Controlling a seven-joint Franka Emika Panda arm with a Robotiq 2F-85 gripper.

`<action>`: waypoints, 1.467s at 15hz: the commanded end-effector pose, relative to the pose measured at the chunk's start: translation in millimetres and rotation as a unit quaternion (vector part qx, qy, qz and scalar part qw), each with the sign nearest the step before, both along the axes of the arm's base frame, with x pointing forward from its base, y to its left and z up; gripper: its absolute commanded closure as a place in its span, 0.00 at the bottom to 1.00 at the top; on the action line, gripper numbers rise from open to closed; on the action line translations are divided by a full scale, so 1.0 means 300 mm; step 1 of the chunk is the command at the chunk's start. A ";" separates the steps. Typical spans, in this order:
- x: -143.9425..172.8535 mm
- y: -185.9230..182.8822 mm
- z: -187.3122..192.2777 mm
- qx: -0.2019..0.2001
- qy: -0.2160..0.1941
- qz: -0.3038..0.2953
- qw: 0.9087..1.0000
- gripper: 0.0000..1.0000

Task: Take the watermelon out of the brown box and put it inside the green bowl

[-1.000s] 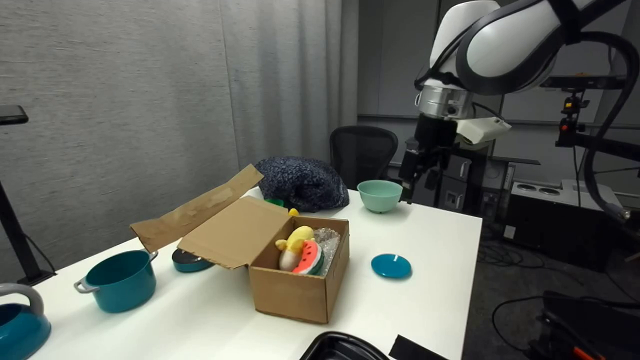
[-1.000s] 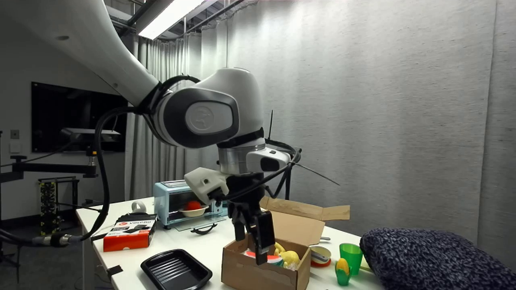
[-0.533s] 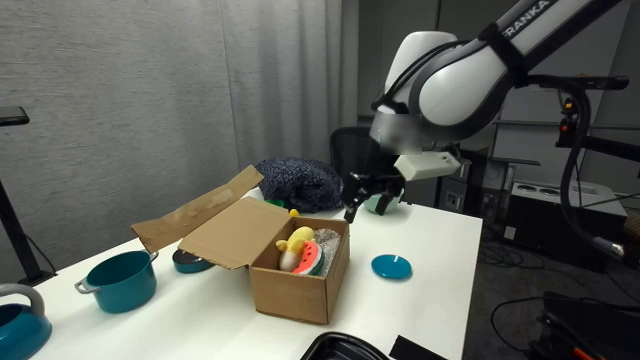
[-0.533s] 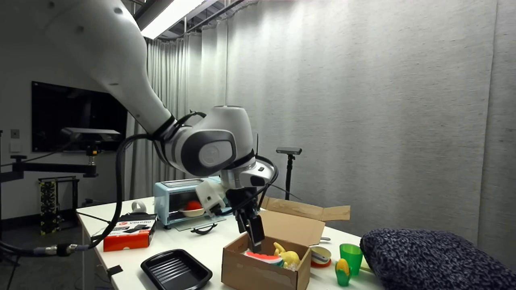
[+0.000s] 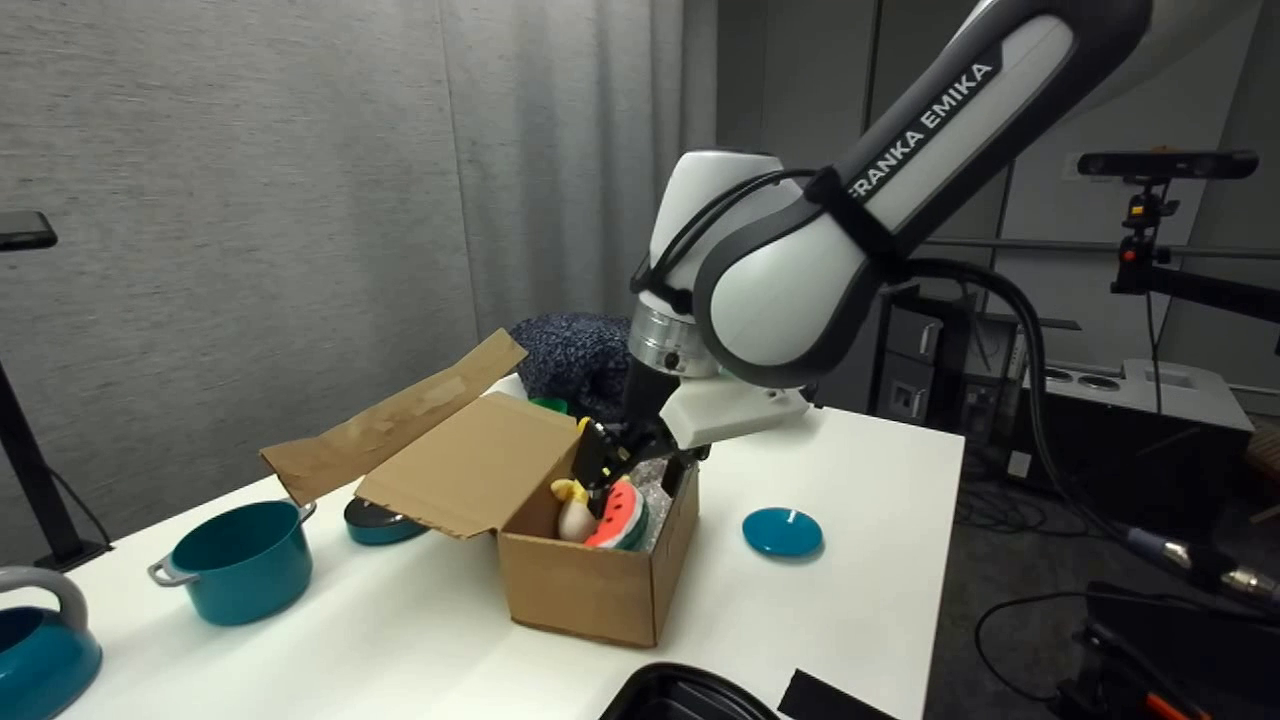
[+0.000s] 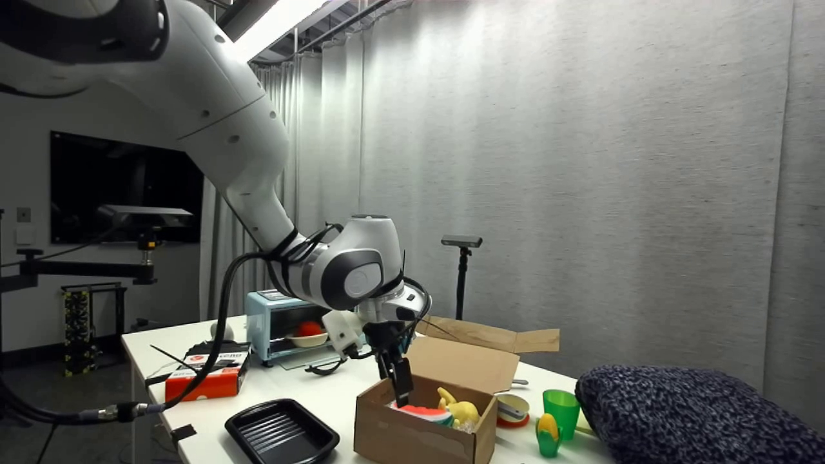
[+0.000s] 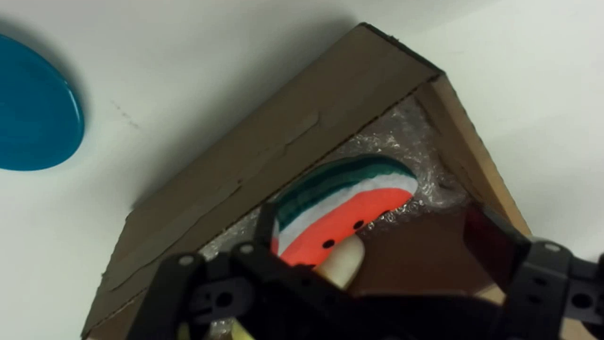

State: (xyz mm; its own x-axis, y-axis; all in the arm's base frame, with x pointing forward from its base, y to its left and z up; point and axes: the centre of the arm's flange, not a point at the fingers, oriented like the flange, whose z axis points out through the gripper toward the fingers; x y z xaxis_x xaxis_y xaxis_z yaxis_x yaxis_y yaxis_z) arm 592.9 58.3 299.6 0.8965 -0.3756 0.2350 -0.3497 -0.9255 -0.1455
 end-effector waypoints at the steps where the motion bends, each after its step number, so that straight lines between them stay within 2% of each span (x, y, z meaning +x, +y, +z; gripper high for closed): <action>1: -0.002 -0.008 0.003 -0.008 0.000 -0.004 1.000 0.00; 3: 0.013 -0.034 0.018 -0.005 -0.004 -0.039 0.999 0.00; 5: 0.022 -0.077 0.027 0.004 -0.023 -0.099 0.995 0.00; 8: 0.041 -0.155 0.013 0.028 -0.064 -0.171 0.983 0.00; 10: 0.058 -0.189 -0.005 0.037 -0.093 -0.195 0.976 0.00; 11: 0.064 -0.200 -0.019 0.040 -0.094 -0.204 0.974 0.00; 13: 0.073 -0.211 -0.056 0.046 -0.099 -0.201 0.973 0.00; 16: 0.080 -0.188 -0.112 0.072 -0.078 -0.182 0.977 0.00; 20: 0.058 -0.215 -0.078 0.073 -0.044 -0.143 0.986 0.00; 21: 0.056 -0.230 -0.073 0.070 -0.037 -0.136 0.988 0.20; 22: 0.054 -0.246 -0.068 0.063 -0.026 -0.130 0.989 0.26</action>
